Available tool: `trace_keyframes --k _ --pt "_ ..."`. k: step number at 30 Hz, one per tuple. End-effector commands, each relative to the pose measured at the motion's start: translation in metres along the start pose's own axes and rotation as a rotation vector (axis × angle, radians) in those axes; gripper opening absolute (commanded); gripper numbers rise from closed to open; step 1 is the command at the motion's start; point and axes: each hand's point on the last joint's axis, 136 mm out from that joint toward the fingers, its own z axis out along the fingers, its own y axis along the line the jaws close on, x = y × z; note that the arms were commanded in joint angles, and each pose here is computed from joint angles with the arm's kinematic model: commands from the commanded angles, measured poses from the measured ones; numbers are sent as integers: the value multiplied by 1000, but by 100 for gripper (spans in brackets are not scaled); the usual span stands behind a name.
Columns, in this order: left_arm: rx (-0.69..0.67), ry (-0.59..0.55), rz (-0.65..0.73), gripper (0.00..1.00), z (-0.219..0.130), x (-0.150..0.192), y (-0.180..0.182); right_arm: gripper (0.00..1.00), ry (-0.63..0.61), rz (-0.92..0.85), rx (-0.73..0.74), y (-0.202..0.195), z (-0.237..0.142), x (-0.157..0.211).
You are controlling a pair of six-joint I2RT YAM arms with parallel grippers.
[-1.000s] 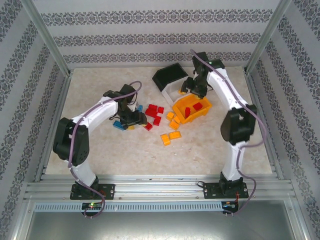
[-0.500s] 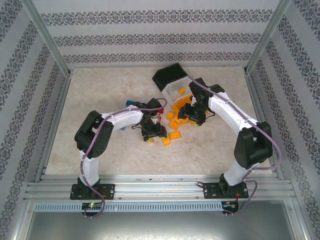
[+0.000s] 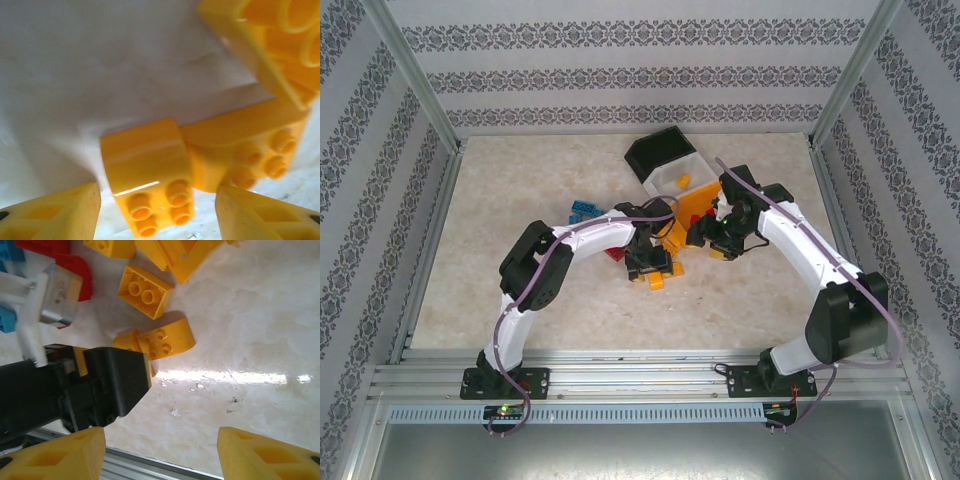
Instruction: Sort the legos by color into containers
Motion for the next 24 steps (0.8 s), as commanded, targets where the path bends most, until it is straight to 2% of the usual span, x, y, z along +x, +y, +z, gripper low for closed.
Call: trace_keyframes --k 1,8,14,20,24 --pt "-147 34 20 60 2 8 35 61 -13 12 -14 6 -2 12" --pt "-193 60 115 53 9 9 55 60 -64 42 24 11 4 28" --pt "-179 52 129 52 -5 14 68 60 -72 55 46 11 7 32" --pt "-142 31 127 64 -13 16 75 60 -54 21 73 13 15 24" --pt "-77 7 119 71 -19 16 65 60 -32 3 84 15 19 22"
